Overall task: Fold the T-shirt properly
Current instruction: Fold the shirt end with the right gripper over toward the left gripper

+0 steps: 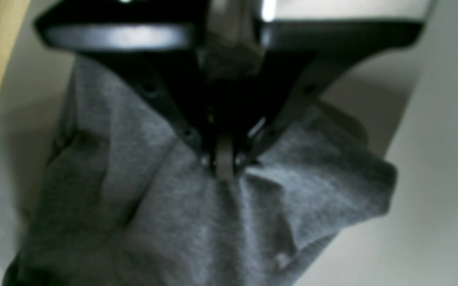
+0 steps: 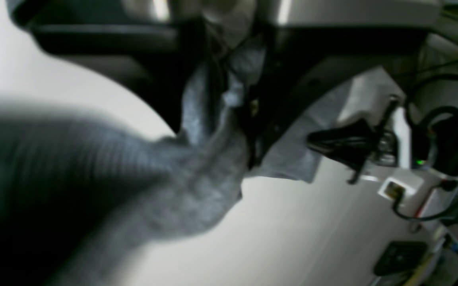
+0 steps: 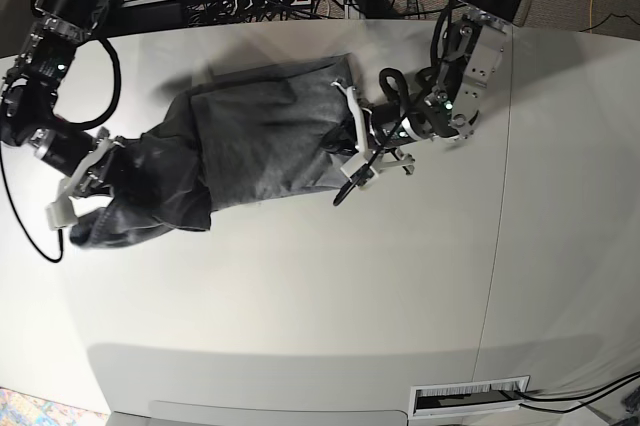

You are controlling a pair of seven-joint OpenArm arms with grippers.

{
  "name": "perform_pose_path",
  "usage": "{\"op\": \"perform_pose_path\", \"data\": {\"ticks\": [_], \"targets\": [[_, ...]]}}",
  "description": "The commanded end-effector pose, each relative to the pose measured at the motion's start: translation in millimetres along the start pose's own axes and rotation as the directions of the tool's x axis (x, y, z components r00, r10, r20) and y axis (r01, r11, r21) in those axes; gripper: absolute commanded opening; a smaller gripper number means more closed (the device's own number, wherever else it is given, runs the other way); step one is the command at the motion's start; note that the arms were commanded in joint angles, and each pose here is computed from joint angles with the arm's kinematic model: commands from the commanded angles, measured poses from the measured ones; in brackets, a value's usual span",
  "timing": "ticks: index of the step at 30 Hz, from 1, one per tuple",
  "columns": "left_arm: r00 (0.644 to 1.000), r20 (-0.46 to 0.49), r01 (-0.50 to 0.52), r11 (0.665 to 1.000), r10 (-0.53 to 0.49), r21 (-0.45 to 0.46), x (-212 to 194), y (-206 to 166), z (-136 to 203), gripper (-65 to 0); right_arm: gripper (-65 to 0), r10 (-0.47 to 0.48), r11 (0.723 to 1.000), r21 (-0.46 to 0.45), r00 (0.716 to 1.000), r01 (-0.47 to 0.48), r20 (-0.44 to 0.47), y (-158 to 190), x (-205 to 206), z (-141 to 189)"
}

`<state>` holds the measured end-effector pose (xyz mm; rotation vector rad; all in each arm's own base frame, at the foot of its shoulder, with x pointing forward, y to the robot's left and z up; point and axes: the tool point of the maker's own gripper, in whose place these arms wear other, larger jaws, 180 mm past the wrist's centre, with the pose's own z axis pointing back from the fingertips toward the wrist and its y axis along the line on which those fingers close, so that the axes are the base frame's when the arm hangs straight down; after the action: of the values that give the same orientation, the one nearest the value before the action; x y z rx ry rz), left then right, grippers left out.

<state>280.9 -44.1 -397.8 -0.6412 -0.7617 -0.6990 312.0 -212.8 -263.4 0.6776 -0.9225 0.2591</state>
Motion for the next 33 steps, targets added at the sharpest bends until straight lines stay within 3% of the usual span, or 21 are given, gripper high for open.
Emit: {"op": "perform_pose_path", "data": {"ticks": [1, 5, 13, 17, 22, 25, 30, 33], "targets": [[1.0, -0.027, 0.017, 1.0, -0.017, 0.003, -2.0, -0.1, -0.6, -65.0, -65.0, 0.018, 0.999, 0.047, 0.998, -0.021, 0.058, 12.7, 15.7, -3.3], [0.999, -0.027, 0.033, 0.999, -0.032, 0.009, 0.7, -2.8, -4.6, -65.0, -65.0, -0.033, 0.986, 0.166, 0.998, 0.025, 0.051, 45.8, 0.2, -38.1], [0.997, -0.051, 0.063, 0.998, -0.061, 0.03, -2.3, 0.1, -5.6, -65.0, -65.0, -0.072, 0.931, 0.358, 0.997, 0.069, -0.003, 112.0, -22.2, -89.6], [0.997, -0.05, 0.062, 0.998, -0.06, 0.03, -2.3, -0.1, -5.7, -65.0, -65.0, -0.061, 0.923, 0.377, 0.997, 0.072, -0.042, 127.7, -33.2, -105.0], [0.996, -0.062, 0.063, 0.998, -0.061, 0.031, -4.1, 0.5, -5.3, -65.0, -65.0, 0.006, 0.95, 0.309, 0.99, 0.038, -0.138, 121.2, -54.9, -115.4], [0.994, -0.089, 0.074, 0.997, -0.071, 0.033, -5.1, 0.9, -3.5, -65.0, -65.0, 0.014, 0.954, 0.297, 0.988, 0.032, -0.151, 119.2, -57.6, -116.2], [0.99, -0.07, 0.122, 0.992, -0.119, 0.044, 13.9, -2.0, 4.7, -65.0, -42.4, -0.006, 0.941, 0.336, 0.993, 0.046, -0.12, 126.5, -50.8, -114.7], [0.988, -0.063, 0.147, 0.987, -0.143, 0.057, 21.9, -1.3, 10.4, -65.0, -41.8, -0.032, 0.922, 0.382, 0.996, 0.061, -0.083, 134.9, -42.6, -112.2]]}}
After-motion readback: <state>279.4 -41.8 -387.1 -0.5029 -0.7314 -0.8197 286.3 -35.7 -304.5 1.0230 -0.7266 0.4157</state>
